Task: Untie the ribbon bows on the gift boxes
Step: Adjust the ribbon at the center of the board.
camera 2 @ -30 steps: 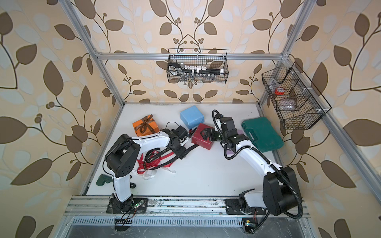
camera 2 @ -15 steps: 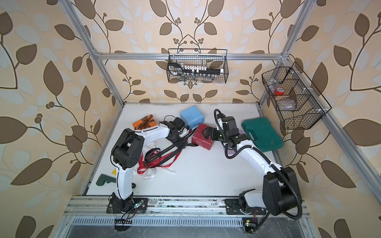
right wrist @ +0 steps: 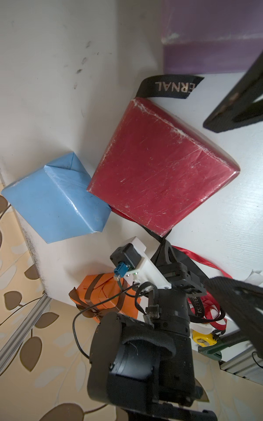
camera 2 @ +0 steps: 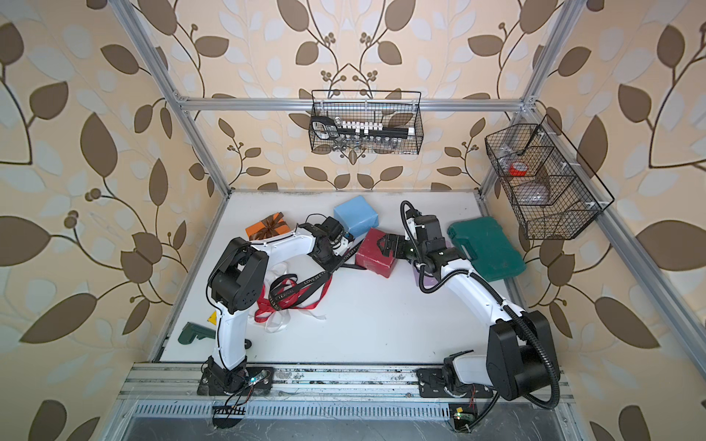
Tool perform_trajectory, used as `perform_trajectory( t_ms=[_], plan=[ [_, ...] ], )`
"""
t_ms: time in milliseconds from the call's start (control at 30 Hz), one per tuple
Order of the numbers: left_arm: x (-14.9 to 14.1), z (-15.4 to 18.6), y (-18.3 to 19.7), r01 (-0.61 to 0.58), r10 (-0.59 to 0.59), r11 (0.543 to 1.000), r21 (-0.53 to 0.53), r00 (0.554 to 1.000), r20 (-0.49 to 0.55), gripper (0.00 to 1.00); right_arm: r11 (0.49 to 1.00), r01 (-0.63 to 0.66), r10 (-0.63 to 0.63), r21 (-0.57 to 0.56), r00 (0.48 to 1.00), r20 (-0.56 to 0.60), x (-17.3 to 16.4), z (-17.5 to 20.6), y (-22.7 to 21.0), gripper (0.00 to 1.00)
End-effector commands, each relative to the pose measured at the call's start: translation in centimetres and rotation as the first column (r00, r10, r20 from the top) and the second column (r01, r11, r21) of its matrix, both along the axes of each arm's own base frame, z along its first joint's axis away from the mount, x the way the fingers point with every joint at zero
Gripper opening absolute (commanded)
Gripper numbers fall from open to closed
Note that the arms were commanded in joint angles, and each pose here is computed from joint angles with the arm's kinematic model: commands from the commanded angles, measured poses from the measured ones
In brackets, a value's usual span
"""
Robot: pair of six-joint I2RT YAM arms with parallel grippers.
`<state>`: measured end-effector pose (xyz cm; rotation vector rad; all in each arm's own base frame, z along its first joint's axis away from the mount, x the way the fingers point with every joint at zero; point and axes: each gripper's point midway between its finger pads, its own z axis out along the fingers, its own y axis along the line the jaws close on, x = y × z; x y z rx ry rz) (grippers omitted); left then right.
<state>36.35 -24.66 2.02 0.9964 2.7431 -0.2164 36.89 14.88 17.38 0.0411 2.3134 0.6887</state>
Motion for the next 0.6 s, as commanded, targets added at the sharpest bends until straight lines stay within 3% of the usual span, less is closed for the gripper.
perform_trajectory(
  t_ms=[0, 200, 367, 433, 467, 567],
  plan=[
    [-4.7, -2.2, 1.9, -0.017, 0.027, 0.998, 0.060, 0.985, -0.168, 0.00, 1.000, 0.010, -0.010, 0.017, 1.000, -0.003, -0.5, 0.1, -0.2, 1.00],
    [-4.1, 1.8, 4.2, -0.226, 0.221, 0.974, -0.019, 0.965, -0.141, 0.00, 0.999, 0.015, -0.015, 0.031, 1.000, -0.001, -0.5, 0.1, -0.3, 1.00],
    [-3.1, 4.7, 7.4, -0.444, 0.419, 0.885, -0.142, 0.891, -0.175, 0.00, 0.999, 0.013, -0.013, 0.040, 1.000, -0.005, -0.5, 0.1, -0.3, 1.00],
    [-3.1, 5.7, 8.1, -0.481, 0.450, 0.855, -0.194, 0.874, -0.184, 0.00, 0.998, -0.007, 0.007, 0.063, 1.000, -0.004, -0.6, 0.3, 0.2, 0.99],
    [-3.2, 6.0, 8.2, -0.480, 0.451, 0.854, -0.199, 0.875, -0.176, 0.00, 0.995, -0.029, 0.029, 0.092, 1.000, -0.001, -0.6, 0.7, 0.8, 0.97],
    [-3.7, 6.5, 7.8, -0.472, 0.435, 0.854, -0.218, 0.879, -0.198, 0.00, 0.986, -0.121, 0.120, 0.111, 0.993, 0.016, -1.1, 1.6, 3.8, 0.69]
  ],
)
